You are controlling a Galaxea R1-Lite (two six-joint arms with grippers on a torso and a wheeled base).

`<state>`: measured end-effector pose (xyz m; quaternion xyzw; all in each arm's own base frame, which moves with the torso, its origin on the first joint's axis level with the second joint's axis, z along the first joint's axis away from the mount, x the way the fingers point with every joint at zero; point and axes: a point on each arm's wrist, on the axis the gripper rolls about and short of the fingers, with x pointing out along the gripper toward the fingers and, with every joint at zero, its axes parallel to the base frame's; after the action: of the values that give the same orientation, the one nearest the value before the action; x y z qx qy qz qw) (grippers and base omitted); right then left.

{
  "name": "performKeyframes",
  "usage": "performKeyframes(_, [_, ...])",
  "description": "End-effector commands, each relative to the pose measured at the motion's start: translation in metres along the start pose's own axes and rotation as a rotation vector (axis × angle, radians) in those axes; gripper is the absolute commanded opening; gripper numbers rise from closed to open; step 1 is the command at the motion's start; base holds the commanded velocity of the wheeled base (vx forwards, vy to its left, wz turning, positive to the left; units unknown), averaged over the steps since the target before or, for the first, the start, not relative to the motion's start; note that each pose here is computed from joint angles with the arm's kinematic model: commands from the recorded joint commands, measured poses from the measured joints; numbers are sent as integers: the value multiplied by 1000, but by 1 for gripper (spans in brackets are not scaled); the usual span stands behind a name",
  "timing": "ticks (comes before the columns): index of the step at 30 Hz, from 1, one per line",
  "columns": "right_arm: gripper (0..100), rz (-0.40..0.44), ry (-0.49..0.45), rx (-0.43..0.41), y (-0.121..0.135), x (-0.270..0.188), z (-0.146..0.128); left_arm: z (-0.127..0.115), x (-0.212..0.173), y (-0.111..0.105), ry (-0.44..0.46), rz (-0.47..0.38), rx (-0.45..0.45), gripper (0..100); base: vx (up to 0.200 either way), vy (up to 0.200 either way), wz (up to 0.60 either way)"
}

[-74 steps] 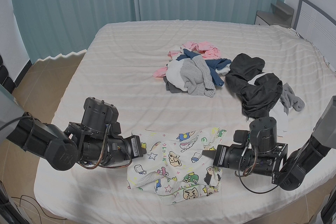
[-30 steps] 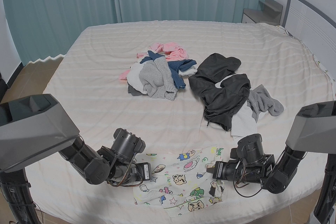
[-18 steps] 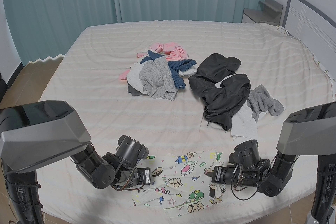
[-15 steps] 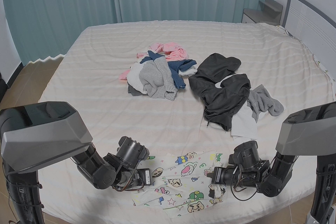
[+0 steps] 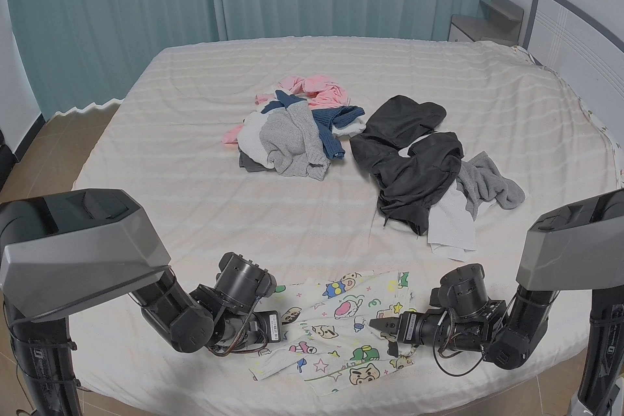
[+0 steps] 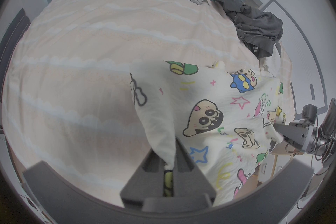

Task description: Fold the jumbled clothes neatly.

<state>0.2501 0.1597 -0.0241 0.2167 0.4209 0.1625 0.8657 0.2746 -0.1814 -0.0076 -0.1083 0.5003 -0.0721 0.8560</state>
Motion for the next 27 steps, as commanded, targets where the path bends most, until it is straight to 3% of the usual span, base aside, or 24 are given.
performKeyframes(1, [100,9,-26,-1,3,-9,3,1,-5,0,-18,6,0,0,0,0,0])
performKeyframes(14, [100,16,-77,7,4,-23,11,3,1,-1,-52,-9,-2,0,0,0,0])
performKeyframes(15, [100,16,-77,7,4,-23,11,3,1,-1,-52,-9,-2,100,0,0,0])
performKeyframes(21, [100,39,-120,2,6,-43,13,4,-5,3,-69,-2,-10,100,0,0,0])
performKeyframes(27, [100,69,-181,6,11,-72,19,24,-54,7,-195,-47,-53,100,0,0,0])
